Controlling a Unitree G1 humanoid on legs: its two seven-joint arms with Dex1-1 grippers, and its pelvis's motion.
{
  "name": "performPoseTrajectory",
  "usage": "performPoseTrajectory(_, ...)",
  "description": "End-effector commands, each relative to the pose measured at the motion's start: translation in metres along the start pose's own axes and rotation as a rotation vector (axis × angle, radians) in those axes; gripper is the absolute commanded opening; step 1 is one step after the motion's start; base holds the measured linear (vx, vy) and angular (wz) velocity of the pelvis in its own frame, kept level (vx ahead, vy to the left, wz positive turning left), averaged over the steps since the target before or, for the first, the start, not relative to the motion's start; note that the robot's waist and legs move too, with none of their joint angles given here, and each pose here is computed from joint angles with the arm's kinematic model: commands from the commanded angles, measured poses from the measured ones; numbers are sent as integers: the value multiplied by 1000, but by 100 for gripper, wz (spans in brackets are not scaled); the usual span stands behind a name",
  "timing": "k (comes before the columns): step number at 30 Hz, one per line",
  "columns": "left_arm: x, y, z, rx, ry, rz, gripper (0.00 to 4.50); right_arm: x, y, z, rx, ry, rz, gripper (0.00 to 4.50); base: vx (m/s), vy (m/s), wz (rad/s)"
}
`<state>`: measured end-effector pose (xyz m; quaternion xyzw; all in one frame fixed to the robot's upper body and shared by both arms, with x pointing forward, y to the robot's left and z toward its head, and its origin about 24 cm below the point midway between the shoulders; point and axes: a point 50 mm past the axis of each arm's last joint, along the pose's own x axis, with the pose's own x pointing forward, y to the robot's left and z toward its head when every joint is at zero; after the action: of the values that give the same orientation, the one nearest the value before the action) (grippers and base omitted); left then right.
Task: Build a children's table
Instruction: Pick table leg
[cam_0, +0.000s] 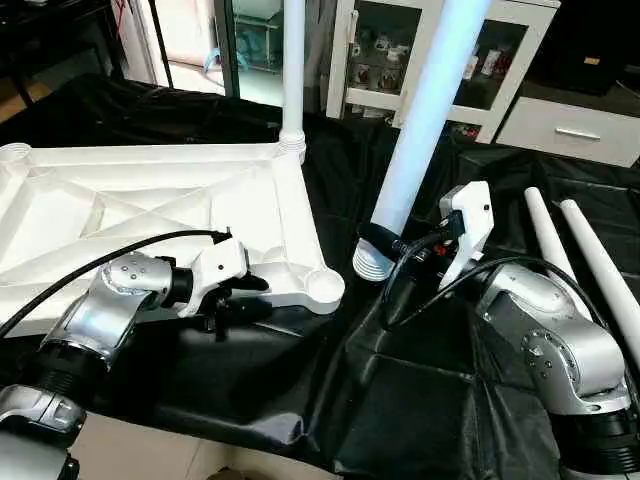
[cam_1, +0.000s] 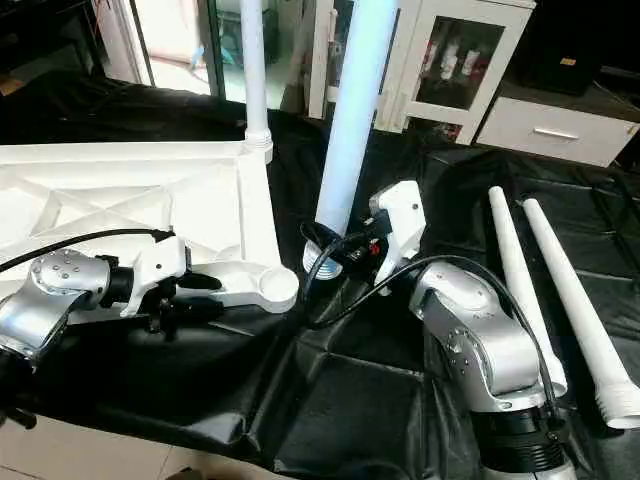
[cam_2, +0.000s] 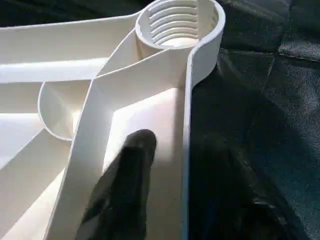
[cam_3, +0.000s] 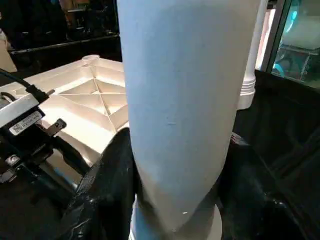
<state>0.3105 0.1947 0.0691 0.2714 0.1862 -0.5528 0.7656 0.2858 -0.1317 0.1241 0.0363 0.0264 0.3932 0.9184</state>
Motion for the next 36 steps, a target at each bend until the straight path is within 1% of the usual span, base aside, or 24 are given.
performPoseTrajectory(1, -1, 1, -8, -17, 47, 4, 199, 0, -3, 6, -24, -18, -5, 188, 0, 0, 0)
performPoseTrajectory(5, -2, -3, -13, -32, 75, -20, 199, 1, -4, 7, -24, -21, -4, 188, 0, 0, 0)
performPoseTrajectory(11, -7, -3, -15, -52, 85, -31, 199, 1, -4, 7, -23, -21, -1, 188, 0, 0, 0)
performPoseTrajectory(13, -8, -3, -16, -57, 87, -36, 171, 2, -4, 7, -22, -22, 0, 188, 0, 0, 0)
performPoseTrajectory(14, -9, -4, -17, -67, 85, -44, 171, 3, -4, 7, -21, -23, 1, 188, 0, 0, 0)
performPoseTrajectory(16, -9, -4, -17, -74, 85, -48, 151, 3, -4, 7, -22, -23, 1, 188, 0, 0, 0)
performPoseTrajectory(17, -9, -5, -17, -76, 85, -50, 151, 4, -4, 7, -22, -23, 1, 188, 0, 0, 0)
performPoseTrajectory(18, -9, -5, -17, -78, 85, -53, 129, 4, -5, 7, -22, -24, 1, 188, 0, 0, 0)
performPoseTrajectory(22, -8, -6, -17, -81, 80, -55, 112, 4, -5, 8, -21, -25, 1, 188, 0, 0, 0)
performPoseTrajectory(23, -7, -6, -16, -78, 79, -55, 99, 4, -5, 8, -19, -27, 2, 188, 0, 0, 0)
performPoseTrajectory(24, -7, -7, -16, -72, 76, -56, 77, 5, -5, 8, -17, -28, 3, 188, 0, 0, 0)
performPoseTrajectory(26, -4, -8, -14, -59, 69, -59, 72, 5, -5, 7, -11, -30, 4, 188, 0, 0, 0)
performPoseTrajectory(29, 3, -13, -10, -42, 45, -72, 34, 6, -4, 5, 28, -35, 10, 188, 0, 0, 0)
performPoseTrajectory(31, 6, -15, -8, -37, 37, -81, 24, 6, -4, 4, 46, -34, 12, 188, 0, 0, 0)
performPoseTrajectory(33, 16, -25, -6, -14, 31, -117, 19, 8, -4, -2, 92, -21, 17, 188, 0, 0, 0)
performPoseTrajectory(36, 21, -30, -5, -9, 22, -129, 1, 10, -3, -4, 112, -17, 24, 188, 0, 0, 0)
